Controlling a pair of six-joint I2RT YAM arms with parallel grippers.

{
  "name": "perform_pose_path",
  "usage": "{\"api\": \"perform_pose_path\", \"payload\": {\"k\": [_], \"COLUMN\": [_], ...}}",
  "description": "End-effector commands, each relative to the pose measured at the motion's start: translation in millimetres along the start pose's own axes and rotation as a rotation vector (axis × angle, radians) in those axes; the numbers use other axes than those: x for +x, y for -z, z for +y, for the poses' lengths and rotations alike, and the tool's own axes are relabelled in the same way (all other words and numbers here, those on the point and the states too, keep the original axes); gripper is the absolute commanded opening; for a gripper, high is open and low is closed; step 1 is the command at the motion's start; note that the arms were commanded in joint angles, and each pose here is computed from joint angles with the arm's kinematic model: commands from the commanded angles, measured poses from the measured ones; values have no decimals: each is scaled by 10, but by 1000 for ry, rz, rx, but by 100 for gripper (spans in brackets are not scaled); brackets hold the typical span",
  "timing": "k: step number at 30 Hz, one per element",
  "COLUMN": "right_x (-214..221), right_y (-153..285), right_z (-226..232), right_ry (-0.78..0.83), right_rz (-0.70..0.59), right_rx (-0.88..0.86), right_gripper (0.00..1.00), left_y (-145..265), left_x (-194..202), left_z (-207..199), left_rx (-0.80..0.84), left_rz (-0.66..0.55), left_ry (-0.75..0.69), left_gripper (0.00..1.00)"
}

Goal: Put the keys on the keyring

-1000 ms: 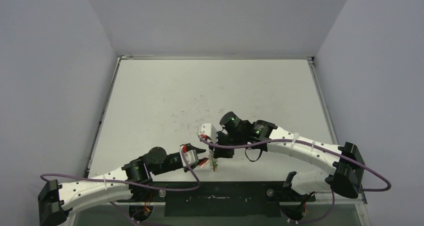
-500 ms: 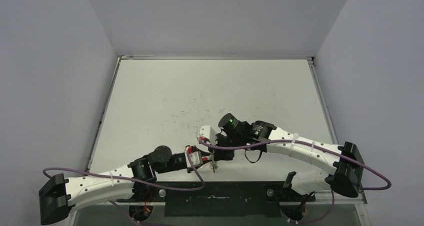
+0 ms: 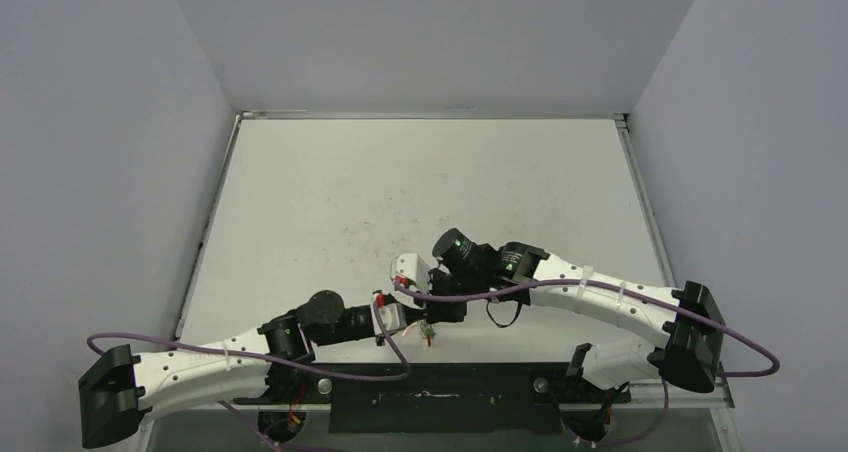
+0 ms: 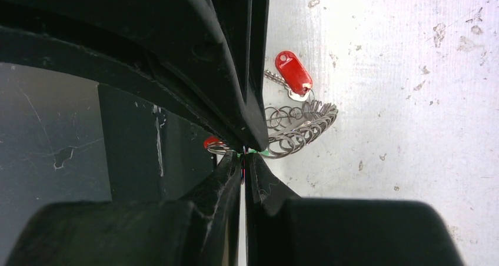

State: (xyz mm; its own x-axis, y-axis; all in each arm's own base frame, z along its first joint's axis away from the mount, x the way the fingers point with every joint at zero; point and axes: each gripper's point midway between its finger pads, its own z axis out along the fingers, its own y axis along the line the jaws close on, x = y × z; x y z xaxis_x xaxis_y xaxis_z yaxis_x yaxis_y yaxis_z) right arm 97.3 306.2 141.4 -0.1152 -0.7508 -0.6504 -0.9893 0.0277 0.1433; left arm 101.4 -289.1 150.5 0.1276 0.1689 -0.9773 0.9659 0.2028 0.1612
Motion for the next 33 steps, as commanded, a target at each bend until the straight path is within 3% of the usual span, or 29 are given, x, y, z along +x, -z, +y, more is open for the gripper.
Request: {"api": "perform_pose_path", "payload": {"k": [1, 5, 10, 16, 21, 25, 33], "right_x": [-286, -312, -339, -380, -463, -509, -579], "right_y": [72, 110, 210, 390, 519, 571, 427], "right_z": [-54, -102, -195, -201, -75, 34, 47], "right_ry": [35, 46, 55, 135, 255, 319, 307], "right_rz": [-68, -78, -121, -271, -471, -593, -643], "right_rx": [40, 75, 155, 218, 182, 147, 100], "right_gripper": [0, 1, 37, 58, 60, 53, 41], "left_y": [-30, -5, 38, 80, 99, 115, 147], "left_x": [-315, -277, -277, -341, -454, -540, -628], "left_z": [16, 10, 58, 98, 93, 69, 40], "left_rx": [7, 6, -31, -69, -71, -60, -46], "left_rz": [-85, -73, -84, -161, -250, -310, -360], "left_ry": [-13, -9, 4, 19, 10, -4, -16], "left_gripper": [0, 0, 0, 0, 0, 0, 0]}}
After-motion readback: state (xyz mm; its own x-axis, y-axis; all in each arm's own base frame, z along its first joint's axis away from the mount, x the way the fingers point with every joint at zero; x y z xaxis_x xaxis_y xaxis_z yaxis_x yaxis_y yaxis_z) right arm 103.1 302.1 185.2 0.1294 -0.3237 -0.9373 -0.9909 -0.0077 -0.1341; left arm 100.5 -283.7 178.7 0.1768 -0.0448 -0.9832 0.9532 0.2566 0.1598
